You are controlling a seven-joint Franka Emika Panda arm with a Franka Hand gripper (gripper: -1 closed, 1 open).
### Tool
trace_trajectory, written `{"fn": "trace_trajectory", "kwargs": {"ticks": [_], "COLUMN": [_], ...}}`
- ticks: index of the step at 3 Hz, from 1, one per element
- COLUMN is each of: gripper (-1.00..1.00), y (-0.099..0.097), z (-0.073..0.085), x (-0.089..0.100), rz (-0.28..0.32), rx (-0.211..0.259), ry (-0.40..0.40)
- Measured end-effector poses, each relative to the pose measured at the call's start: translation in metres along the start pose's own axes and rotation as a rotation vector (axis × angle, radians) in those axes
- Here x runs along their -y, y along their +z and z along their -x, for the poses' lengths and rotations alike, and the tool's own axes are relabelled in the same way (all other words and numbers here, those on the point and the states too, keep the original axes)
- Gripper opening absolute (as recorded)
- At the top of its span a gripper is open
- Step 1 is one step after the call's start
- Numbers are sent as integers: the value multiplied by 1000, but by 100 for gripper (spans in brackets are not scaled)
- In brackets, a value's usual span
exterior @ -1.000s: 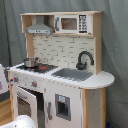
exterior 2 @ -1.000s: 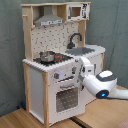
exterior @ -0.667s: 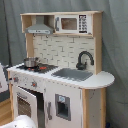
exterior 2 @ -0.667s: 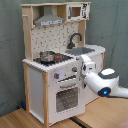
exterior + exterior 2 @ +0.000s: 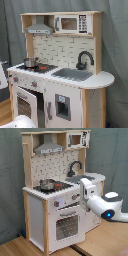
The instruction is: Play with the kitchen
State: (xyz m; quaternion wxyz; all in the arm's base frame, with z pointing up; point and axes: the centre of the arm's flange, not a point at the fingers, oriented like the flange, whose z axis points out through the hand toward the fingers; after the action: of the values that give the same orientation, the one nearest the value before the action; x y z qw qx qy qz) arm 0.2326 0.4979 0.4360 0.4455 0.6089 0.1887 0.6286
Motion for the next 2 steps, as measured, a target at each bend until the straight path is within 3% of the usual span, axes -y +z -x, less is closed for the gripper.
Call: {"fn": "trace_trajectory", "kwargs": {"ticks": [2], "gripper": [100], "y": [6], "z": [-9], "x": [-30], "rz": [-15], "rx": [22], "ry": [-139]}}
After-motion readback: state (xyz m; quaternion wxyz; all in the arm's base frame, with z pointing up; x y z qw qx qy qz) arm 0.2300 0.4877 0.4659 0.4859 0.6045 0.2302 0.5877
